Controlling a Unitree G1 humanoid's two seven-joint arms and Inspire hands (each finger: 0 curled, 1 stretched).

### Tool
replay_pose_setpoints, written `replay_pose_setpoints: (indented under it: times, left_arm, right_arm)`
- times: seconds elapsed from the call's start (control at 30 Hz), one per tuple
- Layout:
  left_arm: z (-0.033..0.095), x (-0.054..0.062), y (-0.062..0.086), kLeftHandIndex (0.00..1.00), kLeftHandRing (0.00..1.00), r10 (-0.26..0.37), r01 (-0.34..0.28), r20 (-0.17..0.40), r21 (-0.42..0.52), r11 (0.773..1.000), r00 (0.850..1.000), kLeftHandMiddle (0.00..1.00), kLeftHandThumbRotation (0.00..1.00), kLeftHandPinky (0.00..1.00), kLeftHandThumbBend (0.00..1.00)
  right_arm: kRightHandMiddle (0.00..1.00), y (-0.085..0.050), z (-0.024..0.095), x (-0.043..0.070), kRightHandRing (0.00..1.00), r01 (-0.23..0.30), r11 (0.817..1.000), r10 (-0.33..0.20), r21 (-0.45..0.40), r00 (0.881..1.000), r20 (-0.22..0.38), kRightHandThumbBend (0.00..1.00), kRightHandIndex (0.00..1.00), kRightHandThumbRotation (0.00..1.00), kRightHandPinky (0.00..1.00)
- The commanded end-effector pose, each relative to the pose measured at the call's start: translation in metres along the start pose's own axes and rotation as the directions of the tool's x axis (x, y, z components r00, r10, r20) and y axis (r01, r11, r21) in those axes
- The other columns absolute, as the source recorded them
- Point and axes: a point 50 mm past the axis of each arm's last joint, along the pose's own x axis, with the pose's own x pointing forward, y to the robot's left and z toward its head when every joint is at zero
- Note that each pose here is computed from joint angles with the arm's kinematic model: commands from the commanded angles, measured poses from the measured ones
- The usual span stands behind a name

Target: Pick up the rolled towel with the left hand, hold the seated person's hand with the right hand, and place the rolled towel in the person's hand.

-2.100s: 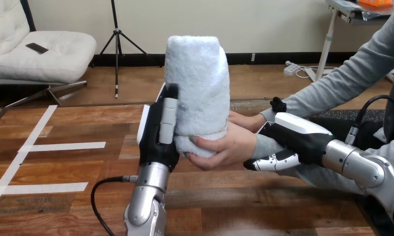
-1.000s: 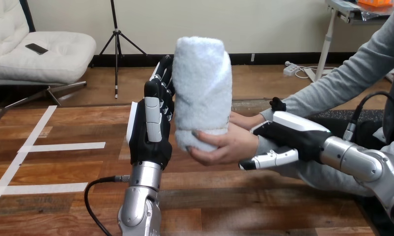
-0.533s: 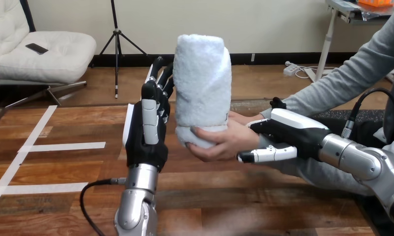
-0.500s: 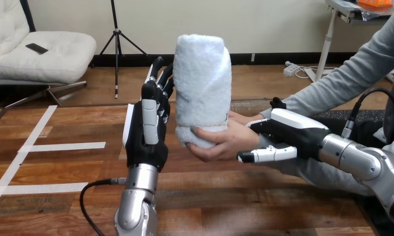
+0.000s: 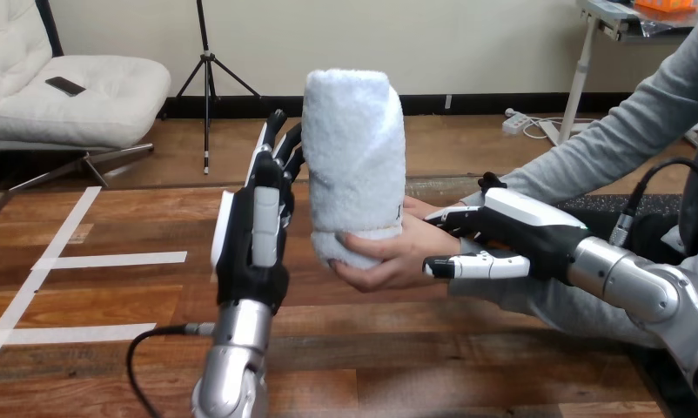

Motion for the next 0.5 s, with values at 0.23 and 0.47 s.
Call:
replay_pose_setpoints:
  times: [0.23, 0.47]
  left_arm:
    - [0.011, -0.014, 0.003, 0.95, 0.88, -0.023, 0.02, 0.075, 0.034, 0.999, 0.997, 0.89, 0.99, 0.96, 1.0]
    - [0.015, -0.026, 0.008, 0.93, 0.88, -0.023, 0.019, 0.089, 0.039, 0.999, 0.996, 0.88, 1.0, 0.94, 1.0]
  right_arm:
    - [0.82, -0.023, 0.004, -0.011, 0.8, 0.165, 0.986, -0.167, 0.03, 0.985, 0.05, 1.0, 0.85, 1.0, 0.69]
    - [0.83, -0.023, 0.002, -0.016, 0.81, 0.199, 0.977, -0.203, 0.07, 0.978, 0.052, 1.0, 0.85, 1.0, 0.7]
